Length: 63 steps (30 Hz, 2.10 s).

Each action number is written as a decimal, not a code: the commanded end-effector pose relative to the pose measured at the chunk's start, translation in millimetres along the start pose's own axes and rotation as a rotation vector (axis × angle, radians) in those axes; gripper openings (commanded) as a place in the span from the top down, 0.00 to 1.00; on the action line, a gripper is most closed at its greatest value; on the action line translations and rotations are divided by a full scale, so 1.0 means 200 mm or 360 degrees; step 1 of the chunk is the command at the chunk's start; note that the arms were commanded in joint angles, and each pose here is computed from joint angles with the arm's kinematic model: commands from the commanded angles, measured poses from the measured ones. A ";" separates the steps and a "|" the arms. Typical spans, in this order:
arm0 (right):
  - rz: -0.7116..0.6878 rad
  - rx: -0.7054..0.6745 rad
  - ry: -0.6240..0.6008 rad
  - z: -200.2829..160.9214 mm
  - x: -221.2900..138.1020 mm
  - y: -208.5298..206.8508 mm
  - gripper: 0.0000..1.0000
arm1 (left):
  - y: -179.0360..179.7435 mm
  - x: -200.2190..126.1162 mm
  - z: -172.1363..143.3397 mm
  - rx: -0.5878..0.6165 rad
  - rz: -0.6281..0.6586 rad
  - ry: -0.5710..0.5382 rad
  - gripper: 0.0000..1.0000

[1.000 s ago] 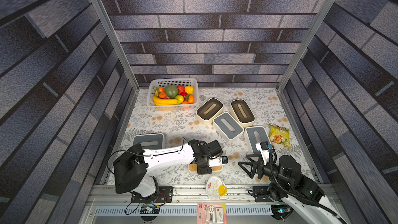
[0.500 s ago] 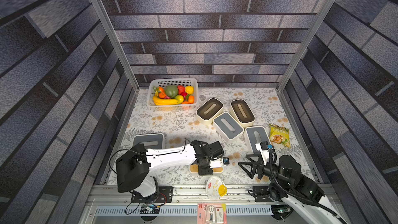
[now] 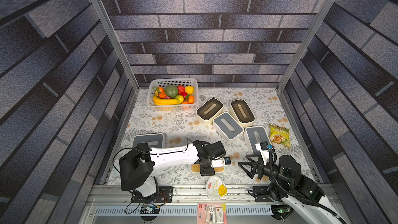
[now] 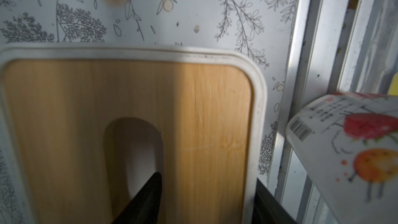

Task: Stack the tissue boxes
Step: Place the tissue box at the center of the board, then pick up the tissue box from the center of the board.

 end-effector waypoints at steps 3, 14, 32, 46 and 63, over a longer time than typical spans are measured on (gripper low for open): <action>0.0036 -0.0030 -0.0001 0.00 0.01 0.01 0.00 | -0.01 -0.02 0.01 0.0033 0.0021 -0.0021 0.34; 0.0033 -0.0029 -0.0001 0.00 0.01 0.00 0.00 | -0.01 -0.04 0.00 0.0036 0.0044 -0.0043 0.30; 0.0032 -0.0030 -0.0002 0.00 0.01 0.00 0.00 | -0.01 -0.13 -0.02 0.0037 0.0021 -0.0094 0.24; 0.0019 -0.0022 -0.0008 0.00 0.00 0.00 0.00 | 0.00 -0.26 -0.05 0.0011 0.0032 -0.0234 0.23; -0.0128 0.0065 -0.0050 0.02 -0.01 -0.02 0.00 | 0.04 -0.56 -0.14 -0.0119 0.0180 -0.0610 0.16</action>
Point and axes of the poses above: each gripper's point midway between its finger pads, its own x axis out along the fingers, its own y axis along the line the jaws close on, z = x × y, the point moved 10 cm from there along -x, back along the fingers, and after that the axes turned 3 degrees about -x, right-handed, at the moved point
